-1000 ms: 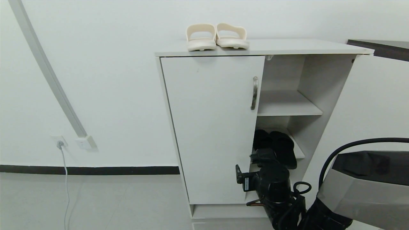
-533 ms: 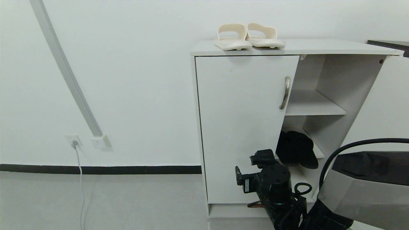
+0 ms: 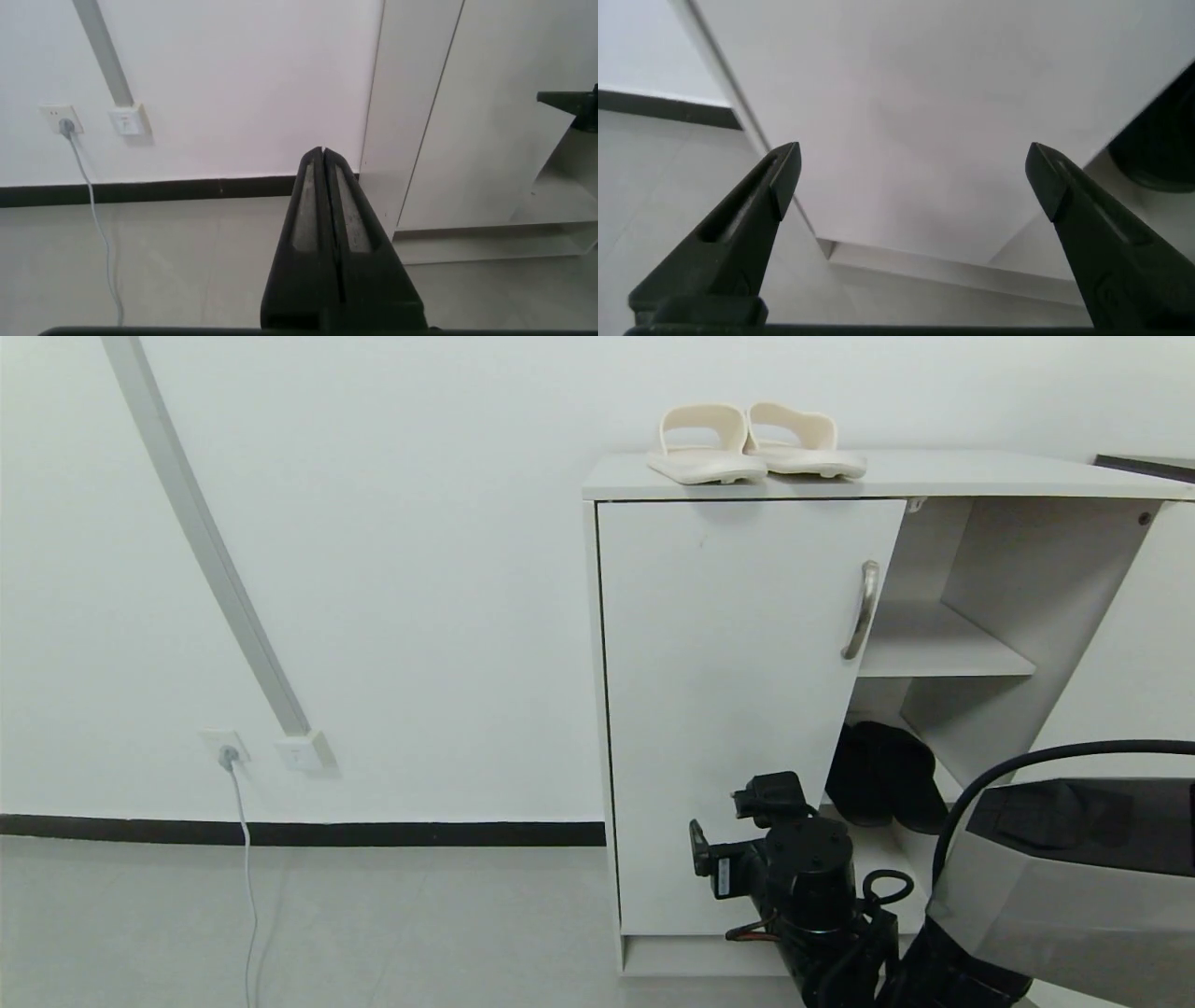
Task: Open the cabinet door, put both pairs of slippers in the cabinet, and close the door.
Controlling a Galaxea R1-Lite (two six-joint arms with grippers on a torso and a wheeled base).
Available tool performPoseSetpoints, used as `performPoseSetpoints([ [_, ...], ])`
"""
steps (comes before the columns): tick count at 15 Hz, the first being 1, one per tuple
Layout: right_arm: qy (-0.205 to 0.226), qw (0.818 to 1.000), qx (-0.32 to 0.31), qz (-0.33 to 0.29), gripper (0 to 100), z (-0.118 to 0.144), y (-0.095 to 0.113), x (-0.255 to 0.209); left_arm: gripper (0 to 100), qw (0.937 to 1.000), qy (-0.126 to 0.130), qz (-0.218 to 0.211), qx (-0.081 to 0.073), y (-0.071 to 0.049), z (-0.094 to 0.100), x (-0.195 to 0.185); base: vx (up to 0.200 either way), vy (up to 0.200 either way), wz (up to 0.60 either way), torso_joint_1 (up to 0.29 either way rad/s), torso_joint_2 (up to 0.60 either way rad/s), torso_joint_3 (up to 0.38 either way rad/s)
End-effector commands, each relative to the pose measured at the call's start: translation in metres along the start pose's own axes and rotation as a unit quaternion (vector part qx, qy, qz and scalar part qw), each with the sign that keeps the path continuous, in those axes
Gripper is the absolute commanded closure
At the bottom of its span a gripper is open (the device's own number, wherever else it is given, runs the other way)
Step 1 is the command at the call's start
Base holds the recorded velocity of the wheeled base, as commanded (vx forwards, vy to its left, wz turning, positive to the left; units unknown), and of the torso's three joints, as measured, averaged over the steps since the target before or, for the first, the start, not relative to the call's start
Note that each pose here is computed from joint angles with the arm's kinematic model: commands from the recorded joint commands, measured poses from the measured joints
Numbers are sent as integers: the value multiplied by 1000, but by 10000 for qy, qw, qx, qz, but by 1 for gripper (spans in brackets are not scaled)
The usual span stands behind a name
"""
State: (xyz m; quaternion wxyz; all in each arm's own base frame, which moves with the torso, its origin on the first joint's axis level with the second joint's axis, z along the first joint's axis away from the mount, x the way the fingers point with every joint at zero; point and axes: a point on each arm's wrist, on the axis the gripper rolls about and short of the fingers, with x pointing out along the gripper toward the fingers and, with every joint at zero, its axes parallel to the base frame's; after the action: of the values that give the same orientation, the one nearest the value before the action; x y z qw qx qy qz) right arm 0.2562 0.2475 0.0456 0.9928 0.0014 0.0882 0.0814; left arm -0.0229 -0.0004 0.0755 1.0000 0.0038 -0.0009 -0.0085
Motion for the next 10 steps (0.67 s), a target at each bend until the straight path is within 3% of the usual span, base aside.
performPoseSetpoints([
  [1,11,10000,-15,-3,0,-2,0,1,100,10000,9,1,0,0,0,0,0,0,0,0,0,0],
  [5,25,10000,-25,11,0,-4,0,0,100,10000,1,1,0,0,0,0,0,0,0,1,-37,-40],
  [7,-19,10000,-31,9,0,-2,0,0,100,10000,1,1,0,0,0,0,0,0,0,12,-173,-305],
  [10,-62,9999,-100,23,0,-3,0,-1,100,10000,1,1,0,0,0,0,0,0,0,37,-478,-360],
])
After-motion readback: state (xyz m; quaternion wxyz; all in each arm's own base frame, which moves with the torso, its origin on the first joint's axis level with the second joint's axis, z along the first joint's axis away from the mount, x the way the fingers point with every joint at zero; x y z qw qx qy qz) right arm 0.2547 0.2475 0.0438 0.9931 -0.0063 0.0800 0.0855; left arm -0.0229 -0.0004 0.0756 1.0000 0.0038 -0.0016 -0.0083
